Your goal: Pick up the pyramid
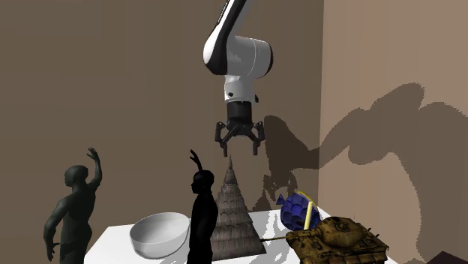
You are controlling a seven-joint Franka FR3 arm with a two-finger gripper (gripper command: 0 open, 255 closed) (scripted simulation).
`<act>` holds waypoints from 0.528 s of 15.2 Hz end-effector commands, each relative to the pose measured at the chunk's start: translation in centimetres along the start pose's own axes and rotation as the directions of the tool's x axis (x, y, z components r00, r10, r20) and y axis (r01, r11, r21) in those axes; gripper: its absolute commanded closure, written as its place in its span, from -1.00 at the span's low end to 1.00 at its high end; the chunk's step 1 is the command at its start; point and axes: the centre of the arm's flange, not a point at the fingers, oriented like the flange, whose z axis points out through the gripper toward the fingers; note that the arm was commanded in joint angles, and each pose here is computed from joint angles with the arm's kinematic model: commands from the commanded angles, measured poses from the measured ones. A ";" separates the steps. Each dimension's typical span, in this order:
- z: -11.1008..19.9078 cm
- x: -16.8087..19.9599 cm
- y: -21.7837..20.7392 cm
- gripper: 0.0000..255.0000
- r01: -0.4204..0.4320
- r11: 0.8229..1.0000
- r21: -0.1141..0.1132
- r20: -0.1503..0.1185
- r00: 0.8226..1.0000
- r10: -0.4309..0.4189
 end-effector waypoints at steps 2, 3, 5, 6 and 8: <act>2.5 3.3 -0.3 -1.00 -0.020 1.000 0.005 0.003 1.000 0.019; 3.3 4.4 -0.5 -1.00 -0.026 1.000 0.006 0.004 1.000 0.026; 4.8 6.6 -0.8 -1.00 -0.039 0.999 0.009 0.006 0.999 0.039; 5.5 7.7 -1.0 -1.00 -0.045 0.999 0.010 0.007 0.999 0.045; 7.1 9.8 -1.2 -1.00 -0.058 0.998 0.013 0.010 0.998 0.058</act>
